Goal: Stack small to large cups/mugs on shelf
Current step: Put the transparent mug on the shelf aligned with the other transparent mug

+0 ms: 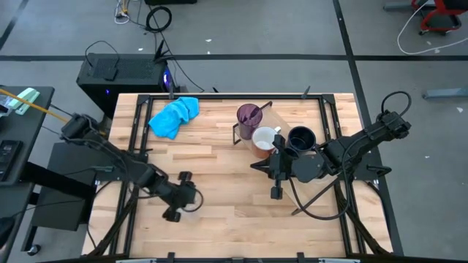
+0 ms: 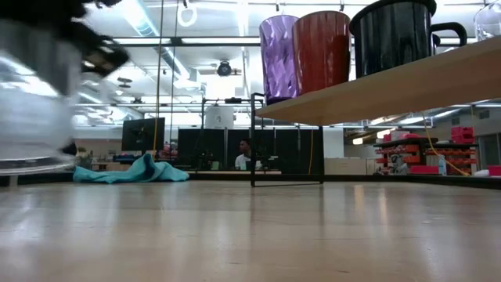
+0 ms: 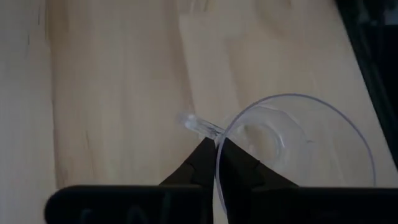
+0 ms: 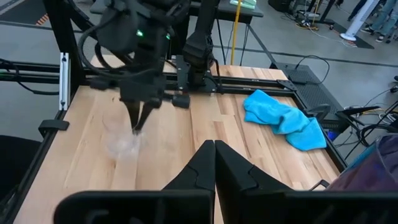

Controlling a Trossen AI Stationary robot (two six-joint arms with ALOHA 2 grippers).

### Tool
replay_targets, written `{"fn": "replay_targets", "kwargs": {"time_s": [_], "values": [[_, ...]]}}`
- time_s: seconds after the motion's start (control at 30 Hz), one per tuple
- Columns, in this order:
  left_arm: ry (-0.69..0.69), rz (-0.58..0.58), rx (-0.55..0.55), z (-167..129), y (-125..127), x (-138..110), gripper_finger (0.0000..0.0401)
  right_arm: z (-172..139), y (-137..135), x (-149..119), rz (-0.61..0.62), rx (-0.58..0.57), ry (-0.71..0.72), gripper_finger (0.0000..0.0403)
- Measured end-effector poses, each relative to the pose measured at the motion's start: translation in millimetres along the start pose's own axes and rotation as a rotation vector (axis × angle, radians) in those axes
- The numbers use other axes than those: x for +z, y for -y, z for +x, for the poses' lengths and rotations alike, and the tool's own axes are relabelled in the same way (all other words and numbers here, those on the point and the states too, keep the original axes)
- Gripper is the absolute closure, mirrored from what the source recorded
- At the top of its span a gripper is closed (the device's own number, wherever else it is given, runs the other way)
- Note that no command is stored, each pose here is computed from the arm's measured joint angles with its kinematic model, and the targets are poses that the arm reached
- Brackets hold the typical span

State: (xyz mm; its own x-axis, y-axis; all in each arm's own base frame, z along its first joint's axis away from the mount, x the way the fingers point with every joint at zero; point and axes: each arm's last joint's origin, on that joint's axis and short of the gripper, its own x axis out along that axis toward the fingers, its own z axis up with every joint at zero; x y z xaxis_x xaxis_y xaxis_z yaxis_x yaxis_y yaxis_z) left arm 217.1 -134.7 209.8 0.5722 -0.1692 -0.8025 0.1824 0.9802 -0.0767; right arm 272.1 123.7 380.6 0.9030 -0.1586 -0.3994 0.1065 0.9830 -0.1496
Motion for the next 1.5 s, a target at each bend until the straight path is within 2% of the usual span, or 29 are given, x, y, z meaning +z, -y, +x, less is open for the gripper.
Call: {"fn": "replay_targets", "kwargs": {"time_s": [0.13,0.23,0.37,0.5,0.63,0.8,1.0,1.17,1.3,1.5], "values": [[0.056,0.041,-0.056,20.0,-8.2,26.1,0.0391,-0.9,-0.7,-0.3,0.039,0.044,-0.009,0.0393],[0.056,0.106,-0.045,32.3,-15.4,52.2,0.0392,-3.1,-0.7,-2.3,0.091,0.09,-0.039,0.0392],[0.017,0.195,-0.022,49.0,-23.7,87.4,0.0379,-8.0,-5.1,-12.4,0.164,0.153,-0.15,0.0393],[-0.003,0.308,-0.012,66.7,-26.8,116.9,0.0379,-14.7,-12.9,-25.7,0.246,0.142,-0.271,0.0393],[-0.008,0.393,-0.011,82.4,-27.7,140.1,0.039,-28.2,-29.1,-30.9,0.286,0.165,-0.29,0.039],[-0.044,0.466,-0.011,98.0,-27.1,155.6,0.0385,-46.1,-48.8,-38.1,0.317,0.21,-0.315,0.039],[-0.062,0.528,-0.016,108.8,-25.7,157.6,0.0382,-45.5,-61.1,-60.3,0.297,0.147,-0.323,0.0379],[-0.065,0.576,-0.017,108.7,-26.1,157.5,0.039,-32.3,-65.1,-81.6,0.354,0.14,-0.348,0.0346],[-0.038,0.613,-0.012,108.5,-25.7,160.1,0.0379,-28.4,-65.9,-85.5,0.367,0.154,-0.35,0.0313],[0.042,0.677,0.06,106.0,-22.5,168.5,0.0385,-23.5,-68.2,-95.8,0.275,0.173,-0.34,0.0279]]}}
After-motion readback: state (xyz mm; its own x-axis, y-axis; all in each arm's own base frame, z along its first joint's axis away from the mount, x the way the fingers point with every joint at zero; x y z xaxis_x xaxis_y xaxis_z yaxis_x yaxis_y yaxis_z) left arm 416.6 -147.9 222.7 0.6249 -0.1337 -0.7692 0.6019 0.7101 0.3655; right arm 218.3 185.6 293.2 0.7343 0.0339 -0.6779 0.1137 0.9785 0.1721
